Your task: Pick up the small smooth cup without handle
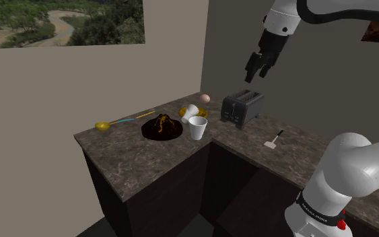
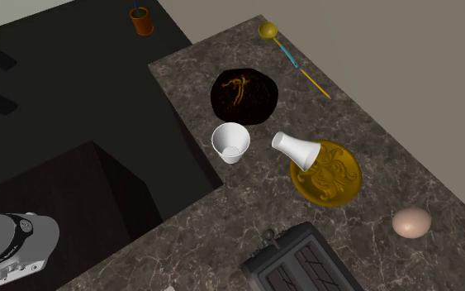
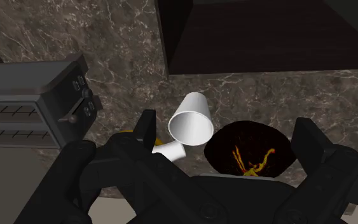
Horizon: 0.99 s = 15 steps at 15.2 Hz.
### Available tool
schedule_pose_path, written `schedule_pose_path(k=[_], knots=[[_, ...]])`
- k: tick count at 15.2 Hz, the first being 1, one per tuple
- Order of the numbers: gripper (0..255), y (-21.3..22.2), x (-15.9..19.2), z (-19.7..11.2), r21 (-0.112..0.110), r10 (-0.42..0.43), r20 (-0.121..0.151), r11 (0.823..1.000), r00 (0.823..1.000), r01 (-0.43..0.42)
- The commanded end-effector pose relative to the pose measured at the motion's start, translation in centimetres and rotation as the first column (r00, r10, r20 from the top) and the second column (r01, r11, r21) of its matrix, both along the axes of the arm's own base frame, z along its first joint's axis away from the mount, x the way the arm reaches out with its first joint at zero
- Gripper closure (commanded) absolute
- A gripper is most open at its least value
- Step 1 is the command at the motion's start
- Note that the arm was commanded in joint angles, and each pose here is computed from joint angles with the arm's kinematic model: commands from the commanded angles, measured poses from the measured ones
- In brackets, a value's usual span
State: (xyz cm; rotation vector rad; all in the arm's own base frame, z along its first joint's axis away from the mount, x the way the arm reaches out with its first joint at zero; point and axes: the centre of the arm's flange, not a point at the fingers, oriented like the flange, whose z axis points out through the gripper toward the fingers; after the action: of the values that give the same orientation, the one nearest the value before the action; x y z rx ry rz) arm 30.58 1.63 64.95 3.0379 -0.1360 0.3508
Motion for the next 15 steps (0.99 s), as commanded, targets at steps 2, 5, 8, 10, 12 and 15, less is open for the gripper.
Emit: schedule_pose_path(k=[2, 5, 8, 10, 12, 15], knots=[[0, 0.0, 1.0, -0.9, -0.004, -0.001, -0.004, 1.0, 1.0, 0.001], [0, 0.1, 4.1, -3.6, -0.015, -0.004, -0.016, 1.0, 1.0, 0.004], [0, 0.2, 7.2, -6.3, -0.026, -0.007, -0.028, 1.0, 1.0, 0.006], [0, 0.2, 9.2, -8.1, -0.034, -0.009, -0.036, 0.999, 0.999, 0.008], [0, 0.2, 11.2, -10.0, -0.041, -0.011, -0.044, 0.999, 0.999, 0.009], [0, 0.2, 14.1, -12.8, -0.052, -0.014, -0.056, 0.999, 0.998, 0.012]])
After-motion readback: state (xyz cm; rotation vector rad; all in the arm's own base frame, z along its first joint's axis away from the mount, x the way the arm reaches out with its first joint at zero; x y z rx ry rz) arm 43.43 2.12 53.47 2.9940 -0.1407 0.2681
